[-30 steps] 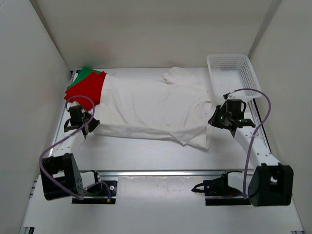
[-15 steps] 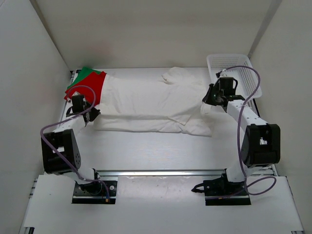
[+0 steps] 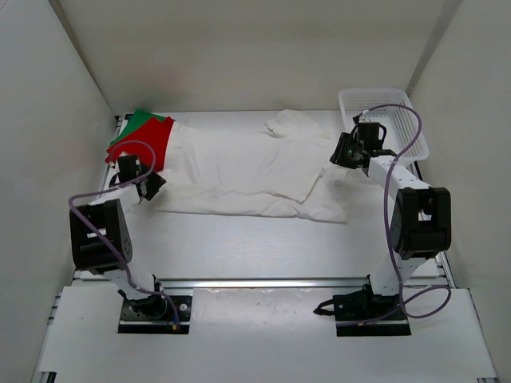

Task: Fold and stack the t-shirts
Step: Fold the flattened tshirt in 1/3 of the way

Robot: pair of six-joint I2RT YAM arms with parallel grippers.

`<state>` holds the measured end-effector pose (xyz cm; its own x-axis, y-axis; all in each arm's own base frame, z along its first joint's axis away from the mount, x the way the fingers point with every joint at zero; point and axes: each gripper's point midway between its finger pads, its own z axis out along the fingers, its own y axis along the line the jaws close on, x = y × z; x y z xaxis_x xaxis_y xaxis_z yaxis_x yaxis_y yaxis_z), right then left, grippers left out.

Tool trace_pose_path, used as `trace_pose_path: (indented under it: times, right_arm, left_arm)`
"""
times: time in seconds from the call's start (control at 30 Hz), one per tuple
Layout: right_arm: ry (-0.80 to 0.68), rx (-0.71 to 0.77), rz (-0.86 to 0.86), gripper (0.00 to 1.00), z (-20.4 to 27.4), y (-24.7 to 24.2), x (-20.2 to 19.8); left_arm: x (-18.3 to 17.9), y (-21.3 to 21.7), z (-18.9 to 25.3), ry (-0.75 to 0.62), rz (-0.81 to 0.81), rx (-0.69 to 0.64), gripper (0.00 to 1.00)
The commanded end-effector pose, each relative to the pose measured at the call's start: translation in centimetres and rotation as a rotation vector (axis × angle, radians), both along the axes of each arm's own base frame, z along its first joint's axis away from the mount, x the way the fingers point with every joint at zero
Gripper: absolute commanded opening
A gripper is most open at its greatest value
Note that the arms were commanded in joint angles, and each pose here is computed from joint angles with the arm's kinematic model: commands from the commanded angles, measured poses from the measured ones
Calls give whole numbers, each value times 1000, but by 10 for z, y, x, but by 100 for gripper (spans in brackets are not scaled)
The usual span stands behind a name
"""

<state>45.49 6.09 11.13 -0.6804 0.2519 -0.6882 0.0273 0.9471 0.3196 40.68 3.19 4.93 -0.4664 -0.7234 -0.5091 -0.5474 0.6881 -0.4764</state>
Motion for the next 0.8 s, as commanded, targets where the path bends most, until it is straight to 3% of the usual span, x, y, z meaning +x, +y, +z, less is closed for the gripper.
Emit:
trace_pose_path:
  times: [0.0,0.1,0.13,0.17,0.2,0.23,0.33,0.4,0.6,0.77]
  right_arm:
    - [-145,17,11,31,49,5,23]
    - [-166,29,-22,36,62,6,6]
    - [-196,52,-35,31,75,7,-3]
    - [-206,58,-46,9,72,8,-16]
    - [-188,82,-47,0,58,12,-31]
    - [-213,102,-55,0,65,13,-41]
    - [-130,137,-74,0,17,20,-92]
    - [-115,160,-92,5,-1,17,-112]
    - [-115,167,-236,39,-36,-17,-162]
    - [-84,189,-297,46,-57,-32,-175]
  left_arm:
    - [-13,24,35,-94,90,13,53]
    - [-34,38,50,-139,143,23,50]
    - [-42,34,52,-151,139,19,48]
    - [-53,27,39,-124,127,8,48]
    - [-58,26,42,-132,131,1,48]
    - [-68,22,34,-122,128,-3,48]
    - [-93,14,6,-83,133,-55,53]
    - [-102,12,-8,-58,147,-83,56]
    - [-99,3,-20,-56,142,-133,54]
    - [-91,0,-26,-50,143,-147,44]
